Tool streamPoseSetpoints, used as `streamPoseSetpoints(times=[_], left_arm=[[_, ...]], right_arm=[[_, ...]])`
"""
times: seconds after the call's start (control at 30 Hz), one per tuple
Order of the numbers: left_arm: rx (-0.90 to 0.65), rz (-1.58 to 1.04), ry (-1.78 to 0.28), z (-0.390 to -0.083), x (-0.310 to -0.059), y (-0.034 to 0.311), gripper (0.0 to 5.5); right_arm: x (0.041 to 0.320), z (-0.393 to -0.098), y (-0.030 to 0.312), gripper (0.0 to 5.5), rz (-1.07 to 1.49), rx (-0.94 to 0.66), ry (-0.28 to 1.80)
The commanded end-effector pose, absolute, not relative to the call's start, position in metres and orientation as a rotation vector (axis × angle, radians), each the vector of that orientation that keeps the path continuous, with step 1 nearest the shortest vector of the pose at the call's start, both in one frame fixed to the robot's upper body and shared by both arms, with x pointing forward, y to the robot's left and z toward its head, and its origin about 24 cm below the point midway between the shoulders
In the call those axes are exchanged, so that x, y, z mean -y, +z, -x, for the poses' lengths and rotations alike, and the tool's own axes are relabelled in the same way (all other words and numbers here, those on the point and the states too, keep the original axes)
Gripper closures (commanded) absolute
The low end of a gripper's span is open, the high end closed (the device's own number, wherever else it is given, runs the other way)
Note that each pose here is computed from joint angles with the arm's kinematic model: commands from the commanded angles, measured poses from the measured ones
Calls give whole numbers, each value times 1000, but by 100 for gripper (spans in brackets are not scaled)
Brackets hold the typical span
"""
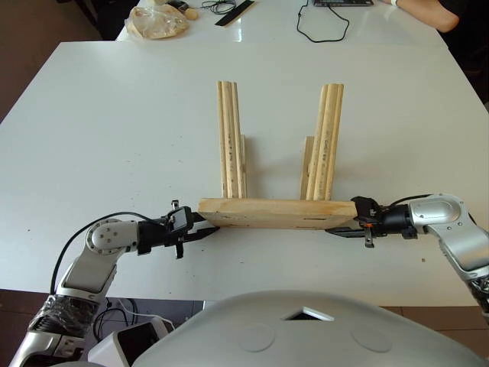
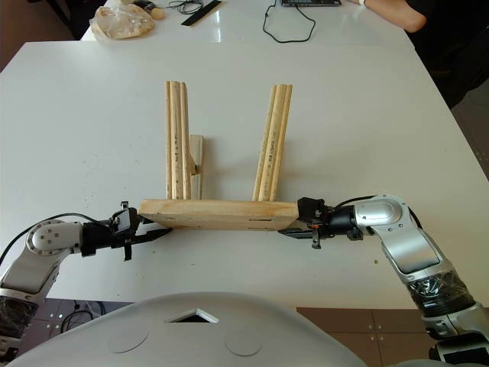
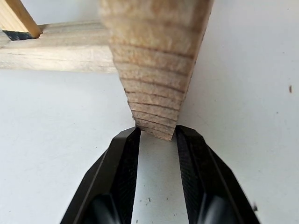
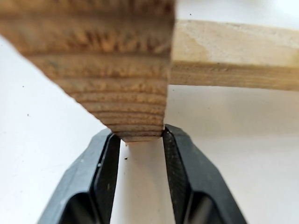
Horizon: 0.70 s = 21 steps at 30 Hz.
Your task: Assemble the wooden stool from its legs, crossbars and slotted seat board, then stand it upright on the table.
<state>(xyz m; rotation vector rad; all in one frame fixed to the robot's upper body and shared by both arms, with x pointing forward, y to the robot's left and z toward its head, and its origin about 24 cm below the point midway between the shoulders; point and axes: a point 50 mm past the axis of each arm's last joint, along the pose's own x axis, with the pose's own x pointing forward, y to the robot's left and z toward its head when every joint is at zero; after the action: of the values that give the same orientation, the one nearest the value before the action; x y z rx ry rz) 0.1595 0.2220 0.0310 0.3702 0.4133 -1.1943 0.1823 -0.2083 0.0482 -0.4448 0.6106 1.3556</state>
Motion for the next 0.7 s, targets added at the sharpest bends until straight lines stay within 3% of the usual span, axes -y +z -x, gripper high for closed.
streamPoseSetpoints(times=[0.03,0.33,0.57,0.7], left_arm=[[-413,-359,-1138,-161,-220,42,433],[-422,-224,-1017,-182,-210,74,433],[-403,18,-1357,-162,-199,153,433],[-396,35,-1397,-162,-200,166,433]], right_arm=[[211,-182,51,417,475,-649,1267],[208,-201,72,417,234,-590,1135],[206,-181,134,417,-58,-549,1354],[201,-180,140,417,-149,-570,1376]])
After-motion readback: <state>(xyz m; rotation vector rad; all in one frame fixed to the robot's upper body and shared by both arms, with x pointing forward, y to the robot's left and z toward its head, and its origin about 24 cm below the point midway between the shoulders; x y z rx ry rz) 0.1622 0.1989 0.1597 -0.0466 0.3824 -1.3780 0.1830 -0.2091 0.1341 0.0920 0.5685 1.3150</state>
